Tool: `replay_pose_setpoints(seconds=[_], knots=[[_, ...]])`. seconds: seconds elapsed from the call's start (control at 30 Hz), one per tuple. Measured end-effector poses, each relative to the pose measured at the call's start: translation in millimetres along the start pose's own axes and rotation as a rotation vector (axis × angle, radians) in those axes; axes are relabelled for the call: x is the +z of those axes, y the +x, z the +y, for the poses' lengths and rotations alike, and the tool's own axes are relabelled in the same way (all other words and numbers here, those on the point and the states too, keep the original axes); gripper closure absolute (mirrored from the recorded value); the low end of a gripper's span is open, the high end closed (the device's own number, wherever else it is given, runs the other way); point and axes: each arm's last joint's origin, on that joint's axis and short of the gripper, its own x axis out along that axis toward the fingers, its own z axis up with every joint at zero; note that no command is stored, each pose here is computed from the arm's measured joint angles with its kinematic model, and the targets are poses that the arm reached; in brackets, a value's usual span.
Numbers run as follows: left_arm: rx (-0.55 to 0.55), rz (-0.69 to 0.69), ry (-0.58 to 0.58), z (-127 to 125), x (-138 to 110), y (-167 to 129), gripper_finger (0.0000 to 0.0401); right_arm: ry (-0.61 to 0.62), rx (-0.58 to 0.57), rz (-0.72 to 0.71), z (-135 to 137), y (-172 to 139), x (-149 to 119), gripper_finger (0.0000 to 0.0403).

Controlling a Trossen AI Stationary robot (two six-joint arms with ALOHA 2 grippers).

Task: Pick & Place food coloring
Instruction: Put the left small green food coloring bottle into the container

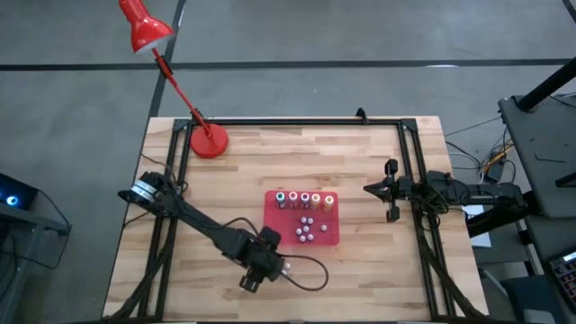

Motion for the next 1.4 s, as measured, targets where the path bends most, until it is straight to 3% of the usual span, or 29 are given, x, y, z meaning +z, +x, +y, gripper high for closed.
replay_pose_setpoints(seconds=[1.03, 1.4], knots=[[-0.021, 0.047, -0.009, 1, 7, 19, 0.0179, 0.0, 0.0, 0.0, 0, 0, 0, 0.0394], [-0.035, 0.046, -0.015, 1, 8, 18, 0.0245, 0.0, 0.0, 0.0, 0, 0, 0, 0.0394]])
